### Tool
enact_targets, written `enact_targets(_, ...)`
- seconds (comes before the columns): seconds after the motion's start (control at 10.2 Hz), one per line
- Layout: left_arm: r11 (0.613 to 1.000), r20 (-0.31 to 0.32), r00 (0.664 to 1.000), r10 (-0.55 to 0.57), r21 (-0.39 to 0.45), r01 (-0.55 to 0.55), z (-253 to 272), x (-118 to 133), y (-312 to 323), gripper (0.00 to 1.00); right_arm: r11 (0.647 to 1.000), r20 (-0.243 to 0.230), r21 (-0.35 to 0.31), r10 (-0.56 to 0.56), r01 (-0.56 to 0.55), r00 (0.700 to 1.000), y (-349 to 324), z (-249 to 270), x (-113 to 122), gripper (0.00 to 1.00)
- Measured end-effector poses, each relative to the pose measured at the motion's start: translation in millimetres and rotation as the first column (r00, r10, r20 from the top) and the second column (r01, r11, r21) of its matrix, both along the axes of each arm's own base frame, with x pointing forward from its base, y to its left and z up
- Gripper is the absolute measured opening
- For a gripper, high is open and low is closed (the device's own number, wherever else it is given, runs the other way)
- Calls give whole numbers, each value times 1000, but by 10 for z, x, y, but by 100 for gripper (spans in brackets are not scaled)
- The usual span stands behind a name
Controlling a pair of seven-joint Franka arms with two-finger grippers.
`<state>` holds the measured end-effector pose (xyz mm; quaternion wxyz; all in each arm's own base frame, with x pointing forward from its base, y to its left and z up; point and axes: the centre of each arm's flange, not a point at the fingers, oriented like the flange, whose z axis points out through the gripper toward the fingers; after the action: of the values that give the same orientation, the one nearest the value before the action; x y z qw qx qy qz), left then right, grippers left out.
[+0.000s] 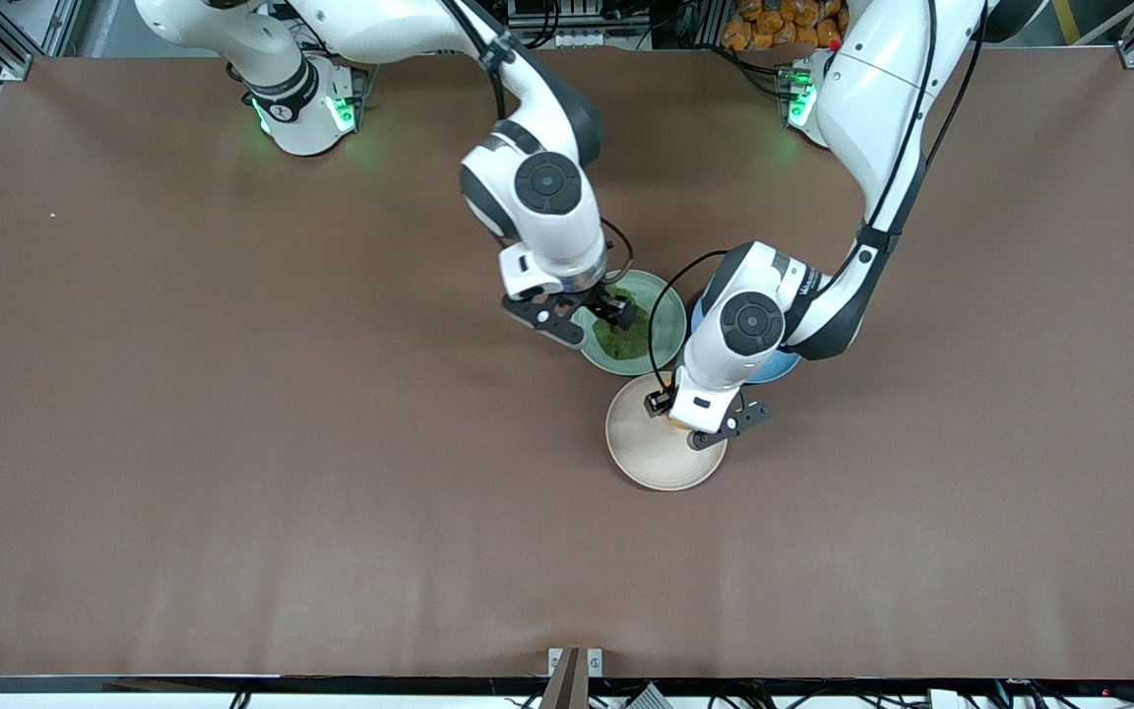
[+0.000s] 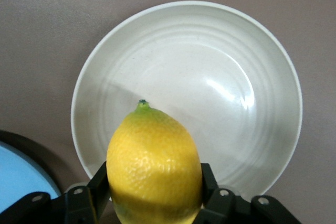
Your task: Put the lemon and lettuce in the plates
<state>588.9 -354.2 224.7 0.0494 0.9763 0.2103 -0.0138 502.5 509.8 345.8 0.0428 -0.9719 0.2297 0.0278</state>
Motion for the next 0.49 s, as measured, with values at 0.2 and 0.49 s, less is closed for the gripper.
enact_targets(0.2,1000,22,1000,15,0,-15,78,107,69,100,995,-31,-50,87,-89,996,-545,353,297,100)
enact_targets(0.49,997,56,996,70,8,-71,225,362,412,100,986,-14,-69,152,-153,988,-1562,1050,773,100)
